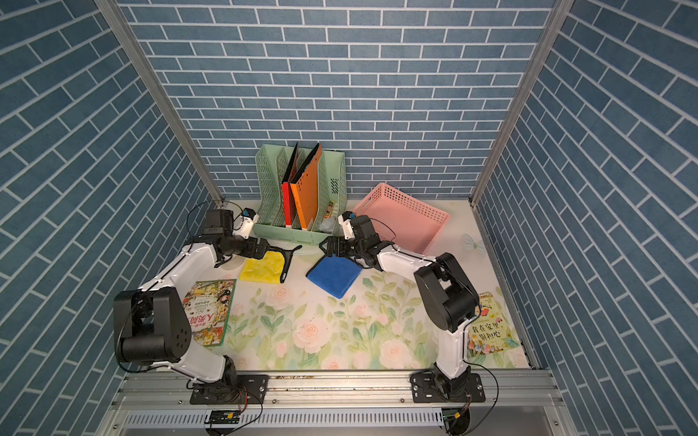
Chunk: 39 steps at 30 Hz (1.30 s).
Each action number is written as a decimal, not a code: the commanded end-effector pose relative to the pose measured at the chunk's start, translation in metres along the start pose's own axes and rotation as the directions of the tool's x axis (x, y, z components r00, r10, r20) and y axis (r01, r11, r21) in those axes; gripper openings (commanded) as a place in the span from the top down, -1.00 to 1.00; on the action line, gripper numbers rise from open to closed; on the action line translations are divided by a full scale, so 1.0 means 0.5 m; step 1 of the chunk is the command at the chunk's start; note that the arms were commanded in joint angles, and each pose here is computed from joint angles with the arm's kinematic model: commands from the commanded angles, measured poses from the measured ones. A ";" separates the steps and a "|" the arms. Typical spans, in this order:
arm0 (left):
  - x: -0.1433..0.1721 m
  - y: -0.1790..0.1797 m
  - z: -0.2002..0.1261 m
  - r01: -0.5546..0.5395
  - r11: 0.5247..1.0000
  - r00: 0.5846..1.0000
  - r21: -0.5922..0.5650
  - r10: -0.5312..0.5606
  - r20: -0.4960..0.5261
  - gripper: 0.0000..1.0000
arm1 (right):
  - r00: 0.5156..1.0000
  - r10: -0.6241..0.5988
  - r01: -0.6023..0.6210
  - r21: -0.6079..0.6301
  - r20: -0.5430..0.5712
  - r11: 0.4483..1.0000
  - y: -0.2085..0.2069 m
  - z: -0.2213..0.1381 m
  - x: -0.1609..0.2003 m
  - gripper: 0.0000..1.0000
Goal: Fold the square dishcloth
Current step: Reset both arms
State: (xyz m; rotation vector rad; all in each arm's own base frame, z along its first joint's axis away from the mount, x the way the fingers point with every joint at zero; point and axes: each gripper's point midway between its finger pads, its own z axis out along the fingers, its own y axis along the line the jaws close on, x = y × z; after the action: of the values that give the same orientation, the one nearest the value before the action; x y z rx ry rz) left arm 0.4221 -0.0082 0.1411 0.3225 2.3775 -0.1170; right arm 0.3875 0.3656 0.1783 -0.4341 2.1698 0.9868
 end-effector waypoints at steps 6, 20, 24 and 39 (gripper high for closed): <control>-0.064 0.010 -0.044 0.137 0.990 0.903 -0.045 -0.106 0.416 -1.00 | 0.845 -0.478 0.218 0.659 0.242 0.720 -0.162 -0.388 -0.160 -1.00; -0.026 -0.008 -0.042 0.123 0.992 0.806 -0.044 -0.074 0.587 -1.00 | 0.842 -0.364 -0.265 0.893 0.398 0.365 -0.508 -0.670 0.062 -0.99; -0.026 -0.017 -0.088 0.115 0.992 0.734 -0.053 -0.049 0.678 -1.00 | 0.811 -0.417 -0.250 0.887 0.411 0.389 -0.513 -0.658 0.093 -0.99; 0.084 -0.032 -0.084 0.128 0.988 0.698 -0.090 -0.025 0.716 -1.00 | 0.767 -0.486 -0.137 0.847 0.419 0.514 -0.515 -0.585 0.104 -0.99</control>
State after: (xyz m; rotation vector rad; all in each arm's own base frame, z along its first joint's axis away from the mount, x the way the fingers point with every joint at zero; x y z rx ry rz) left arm 0.3624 -0.0051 0.1176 0.0608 1.7524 -0.1027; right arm 0.3462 -0.0355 0.1251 0.2160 1.7085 -0.2244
